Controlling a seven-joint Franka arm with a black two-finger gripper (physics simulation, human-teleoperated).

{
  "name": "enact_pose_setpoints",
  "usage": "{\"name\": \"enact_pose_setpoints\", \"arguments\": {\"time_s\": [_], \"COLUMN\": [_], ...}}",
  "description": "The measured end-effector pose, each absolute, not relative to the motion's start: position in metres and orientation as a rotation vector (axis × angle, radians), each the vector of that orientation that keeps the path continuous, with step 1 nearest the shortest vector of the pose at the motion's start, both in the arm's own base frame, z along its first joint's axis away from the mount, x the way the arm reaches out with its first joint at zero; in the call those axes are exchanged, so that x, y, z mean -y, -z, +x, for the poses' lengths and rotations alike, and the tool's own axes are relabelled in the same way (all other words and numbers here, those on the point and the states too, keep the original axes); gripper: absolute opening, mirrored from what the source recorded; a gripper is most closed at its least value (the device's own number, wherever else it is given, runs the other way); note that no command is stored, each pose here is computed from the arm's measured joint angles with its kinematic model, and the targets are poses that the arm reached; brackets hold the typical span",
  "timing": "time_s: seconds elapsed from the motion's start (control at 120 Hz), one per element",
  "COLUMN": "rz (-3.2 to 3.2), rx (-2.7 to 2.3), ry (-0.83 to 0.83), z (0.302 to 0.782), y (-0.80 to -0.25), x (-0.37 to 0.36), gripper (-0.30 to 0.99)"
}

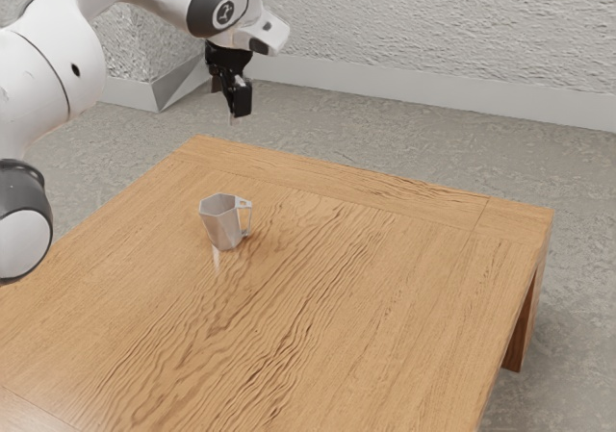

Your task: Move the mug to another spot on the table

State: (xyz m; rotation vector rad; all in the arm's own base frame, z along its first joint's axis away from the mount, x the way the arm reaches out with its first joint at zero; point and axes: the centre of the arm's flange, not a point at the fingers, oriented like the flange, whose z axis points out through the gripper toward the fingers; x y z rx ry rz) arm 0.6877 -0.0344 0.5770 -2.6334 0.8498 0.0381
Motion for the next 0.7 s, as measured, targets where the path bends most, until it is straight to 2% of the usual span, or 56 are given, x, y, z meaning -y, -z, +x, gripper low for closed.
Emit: {"name": "enact_pose_setpoints", "arguments": {"time_s": [0.092,0.308,0.483,0.7], "rz": [-2.568,-2.624,-2.652,-2.61], "rx": [-0.96,-1.18,-1.347,-1.456], "ry": [-0.076,-0.052,-0.169,-0.281], "z": [0.709,0.738,0.747,0.752], "y": [-0.547,-0.517,-0.46,-0.418], "x": [0.02,0.001,0.002,-0.007], "gripper": [0.69,0.69,0.69,0.69]}}
